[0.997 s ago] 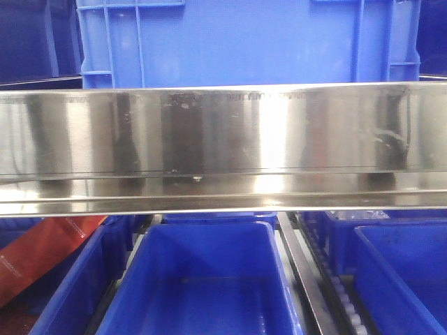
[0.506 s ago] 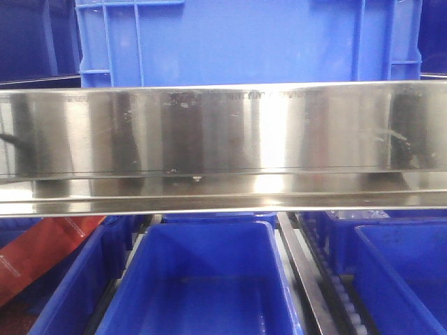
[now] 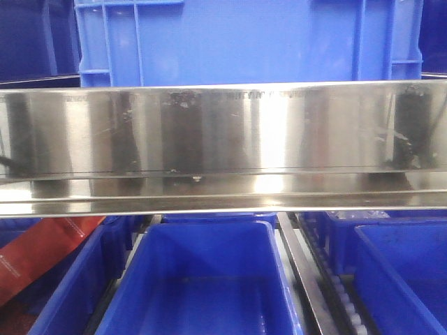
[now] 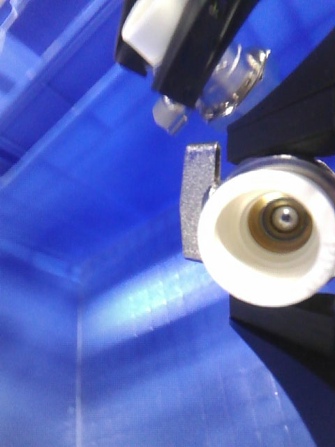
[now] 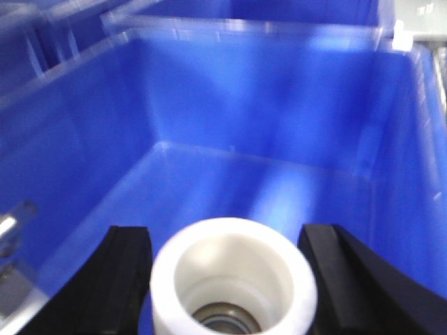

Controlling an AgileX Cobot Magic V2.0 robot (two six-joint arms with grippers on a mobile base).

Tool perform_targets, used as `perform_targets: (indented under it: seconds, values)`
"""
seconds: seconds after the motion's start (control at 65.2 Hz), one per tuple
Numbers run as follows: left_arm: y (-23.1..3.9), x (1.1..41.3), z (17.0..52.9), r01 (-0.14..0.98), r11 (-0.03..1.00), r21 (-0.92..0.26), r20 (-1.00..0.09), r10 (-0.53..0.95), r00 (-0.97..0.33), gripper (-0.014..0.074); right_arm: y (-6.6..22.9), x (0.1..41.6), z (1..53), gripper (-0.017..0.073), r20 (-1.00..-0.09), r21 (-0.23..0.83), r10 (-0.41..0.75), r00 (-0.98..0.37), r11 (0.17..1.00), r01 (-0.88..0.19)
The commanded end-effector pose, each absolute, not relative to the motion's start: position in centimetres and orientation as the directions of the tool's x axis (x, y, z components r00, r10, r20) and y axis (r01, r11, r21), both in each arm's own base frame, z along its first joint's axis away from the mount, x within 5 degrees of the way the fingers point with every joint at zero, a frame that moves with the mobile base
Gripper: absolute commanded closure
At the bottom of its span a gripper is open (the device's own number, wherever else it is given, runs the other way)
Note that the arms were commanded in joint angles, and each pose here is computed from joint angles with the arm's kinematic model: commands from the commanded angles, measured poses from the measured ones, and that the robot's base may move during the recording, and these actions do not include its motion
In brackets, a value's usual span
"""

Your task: Place valve from conveyor to right shelf box

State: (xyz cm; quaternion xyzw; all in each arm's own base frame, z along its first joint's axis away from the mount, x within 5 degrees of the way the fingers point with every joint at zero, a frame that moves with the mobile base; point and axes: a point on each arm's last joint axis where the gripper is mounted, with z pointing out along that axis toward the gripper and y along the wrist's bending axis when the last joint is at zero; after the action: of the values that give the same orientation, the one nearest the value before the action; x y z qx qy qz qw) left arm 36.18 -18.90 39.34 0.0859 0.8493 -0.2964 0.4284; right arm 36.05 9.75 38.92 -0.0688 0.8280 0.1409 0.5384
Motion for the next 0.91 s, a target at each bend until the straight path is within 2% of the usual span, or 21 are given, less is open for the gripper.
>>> perform_targets:
  seconds: [0.0,0.123,0.23,0.307,0.414,0.583,0.644,0.69,0.783,0.844,0.89]
  values:
    - [-19.1,36.2,40.4,0.403,0.793,-0.457,-0.795,-0.161,-0.585,0.0667,9.7,36.2,40.4,0.0608,-0.944,0.161,0.07,-0.323,0.95,-0.266]
    - [-19.1,36.2,40.4,0.405,0.795,-0.452,-0.799,-0.158,-0.581,0.0499,9.7,36.2,40.3,0.0389,-0.943,0.162,0.07,-0.325,0.95,-0.265]
    - [-19.1,36.2,40.4,0.405,0.796,-0.45,-0.799,-0.157,-0.58,0.0293,9.7,36.2,40.3,0.025,-0.943,0.162,0.07,-0.325,0.95,-0.265]
    - [-19.1,36.2,40.4,0.405,0.796,-0.45,-0.799,-0.157,-0.58,0.0194,9.7,36.2,40.3,0.019,-0.943,0.162,0.07,-0.325,0.95,-0.265]
    - [-19.1,36.2,40.4,0.405,0.796,-0.45,-0.799,-0.157,-0.58,0.0126,9.7,36.2,40.3,0.0153,-0.942,0.162,0.068,-0.33,0.95,-0.266]
    - [-19.0,36.2,40.6,0.414,0.798,-0.438,-0.809,-0.148,-0.569,0.013,9.7,35.9,40.5,0.0158,-0.938,0.162,0.063,-0.341,0.949,-0.27]
    - [-18.9,36.2,40.8,0.439,0.812,-0.384,-0.833,-0.1,-0.544,0.0151,9.5,35.4,41.3,0.0177,-0.943,0.162,0.066,-0.327,0.948,-0.274]
    - [-18.9,36.1,41.1,0.465,0.818,-0.337,-0.85,-0.052,-0.524,0.0189,9.4,35.0,41.8,0.0227,-0.947,0.161,0.069,-0.315,0.948,-0.276]
    - [-18.9,35.8,41.3,0.497,0.825,-0.27,-0.859,0.027,-0.512,0.0319,9.3,34.3,42.6,0.0354,-0.952,0.16,0.074,-0.296,0.947,-0.28]
    - [-18.8,35.8,41.3,0.498,0.825,-0.267,-0.857,0.032,-0.514,0.0442,9.3,34.2,42.7,0.0489,-0.953,0.16,0.074,-0.294,0.947,-0.28]
    - [-18.8,35.8,41.3,0.498,0.825,-0.267,-0.857,0.032,-0.514,0.057,9.3,34.2,42.7,0.0583,-0.953,0.16,0.074,-0.294,0.947,-0.28]
